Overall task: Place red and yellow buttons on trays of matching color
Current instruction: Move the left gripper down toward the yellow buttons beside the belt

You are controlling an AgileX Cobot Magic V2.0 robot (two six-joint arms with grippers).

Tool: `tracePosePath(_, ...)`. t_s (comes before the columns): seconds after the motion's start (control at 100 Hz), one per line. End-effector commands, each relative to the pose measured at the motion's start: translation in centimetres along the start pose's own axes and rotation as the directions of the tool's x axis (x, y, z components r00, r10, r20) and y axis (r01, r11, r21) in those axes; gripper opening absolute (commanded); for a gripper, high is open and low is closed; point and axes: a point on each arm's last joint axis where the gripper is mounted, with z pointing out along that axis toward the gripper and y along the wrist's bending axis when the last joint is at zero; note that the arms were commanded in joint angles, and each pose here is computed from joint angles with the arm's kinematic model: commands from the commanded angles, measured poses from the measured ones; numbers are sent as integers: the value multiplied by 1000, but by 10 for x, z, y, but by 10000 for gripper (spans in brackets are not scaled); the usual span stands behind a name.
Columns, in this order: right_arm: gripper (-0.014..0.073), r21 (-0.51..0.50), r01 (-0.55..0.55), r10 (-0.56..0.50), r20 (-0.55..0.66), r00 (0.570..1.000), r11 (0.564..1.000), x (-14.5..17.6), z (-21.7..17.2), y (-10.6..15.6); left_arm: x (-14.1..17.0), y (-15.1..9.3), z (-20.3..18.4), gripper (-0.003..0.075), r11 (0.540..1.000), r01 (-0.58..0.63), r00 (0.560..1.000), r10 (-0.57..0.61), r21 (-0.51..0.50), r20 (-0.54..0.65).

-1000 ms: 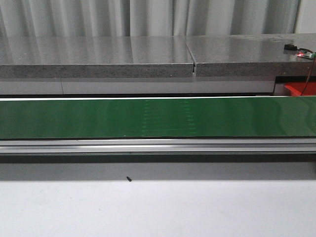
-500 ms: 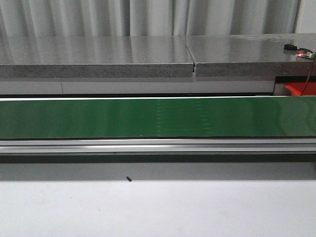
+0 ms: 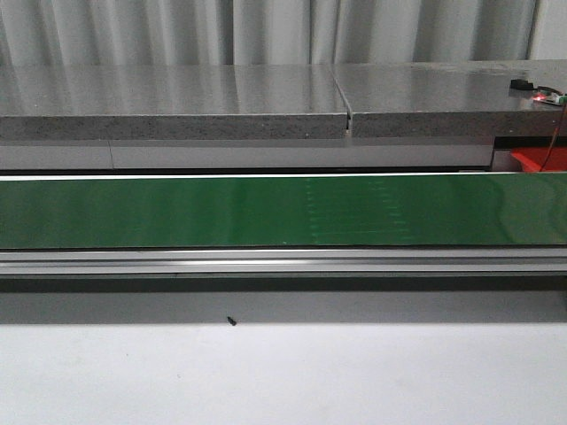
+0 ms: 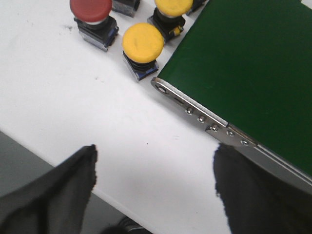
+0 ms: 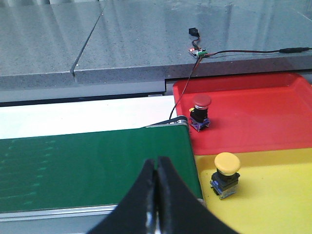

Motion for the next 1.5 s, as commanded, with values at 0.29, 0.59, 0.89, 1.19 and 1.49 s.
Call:
tracePosePath(0.29,-59,-3,12,-12,92,996,1000,-14,-3,1,-51,9,16,475,980,195,977,-192,25,-90)
tracePosePath(0.59,-59,-3,12,-12,92,996,1000,-14,-3,1,-78,8,48,418,974,225,957,-217,20,-193)
tracePosePath(0.89,-59,-3,12,-12,92,996,1000,-14,-3,1,-92,9,79,419,974,228,940,-220,-1,-259)
tracePosePath(1.19,-59,-3,12,-12,92,996,1000,-14,-3,1,-96,10,96,419,973,230,936,-224,-9,-271)
tracePosePath(1.49,-59,-3,12,-12,91,996,1000,-14,-3,1,-95,12,109,419,972,234,932,-229,-16,-282)
